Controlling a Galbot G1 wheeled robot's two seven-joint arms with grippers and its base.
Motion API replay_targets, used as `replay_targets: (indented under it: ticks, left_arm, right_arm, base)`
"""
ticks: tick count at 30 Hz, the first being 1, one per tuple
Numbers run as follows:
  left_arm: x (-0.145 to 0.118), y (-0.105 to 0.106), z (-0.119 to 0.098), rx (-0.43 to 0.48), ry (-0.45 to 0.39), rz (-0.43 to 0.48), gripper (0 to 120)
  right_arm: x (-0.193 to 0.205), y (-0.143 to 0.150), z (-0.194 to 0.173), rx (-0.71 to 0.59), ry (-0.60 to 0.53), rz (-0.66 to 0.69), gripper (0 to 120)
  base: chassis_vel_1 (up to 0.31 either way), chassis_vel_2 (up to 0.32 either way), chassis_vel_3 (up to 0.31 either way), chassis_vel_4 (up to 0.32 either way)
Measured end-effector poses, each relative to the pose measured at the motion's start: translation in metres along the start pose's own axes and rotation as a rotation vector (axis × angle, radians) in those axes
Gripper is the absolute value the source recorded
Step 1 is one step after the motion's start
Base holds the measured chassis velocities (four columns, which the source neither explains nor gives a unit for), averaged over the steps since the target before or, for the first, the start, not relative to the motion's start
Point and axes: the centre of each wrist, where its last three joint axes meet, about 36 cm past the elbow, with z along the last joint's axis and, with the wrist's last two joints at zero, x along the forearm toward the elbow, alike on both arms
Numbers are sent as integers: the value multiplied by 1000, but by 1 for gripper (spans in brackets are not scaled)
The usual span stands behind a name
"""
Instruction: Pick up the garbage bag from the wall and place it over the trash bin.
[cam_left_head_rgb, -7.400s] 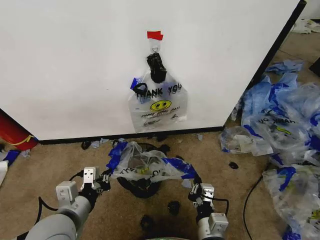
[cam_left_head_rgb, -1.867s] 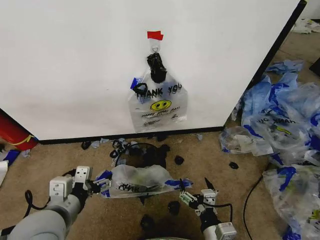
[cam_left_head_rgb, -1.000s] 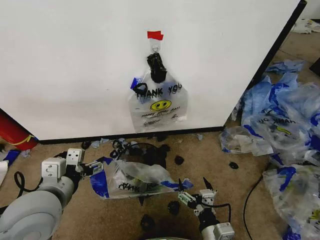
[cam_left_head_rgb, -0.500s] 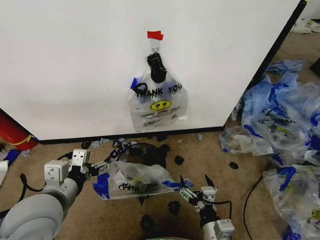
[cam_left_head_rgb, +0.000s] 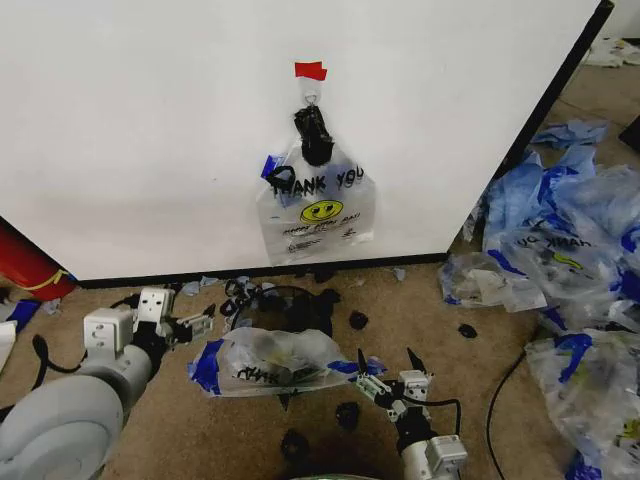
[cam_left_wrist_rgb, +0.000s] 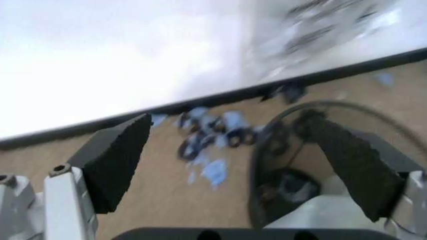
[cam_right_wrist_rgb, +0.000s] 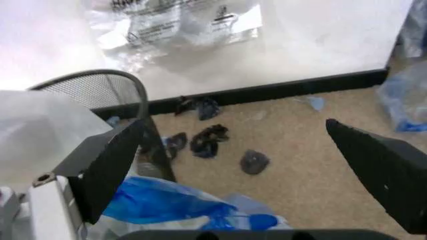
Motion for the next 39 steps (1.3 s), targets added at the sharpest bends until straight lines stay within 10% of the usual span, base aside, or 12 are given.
replay_targets:
  ticks: [11,28,39]
  left_arm:
    - [-16,16,14,22,-112,248,94]
    - [-72,108,36,-118,-135,306,94]
    - [-101,156,39,47,-303,217,94]
  right_arm:
    - [-20,9,2,-57,-16,-56,100]
    - [-18,9,1,-97,-39,-43,100]
    - [-33,2,-7,-108,-89,-35,100]
  base:
    - [0,0,0,0]
    - [0,0,0,0]
    - [0,0,0,0]
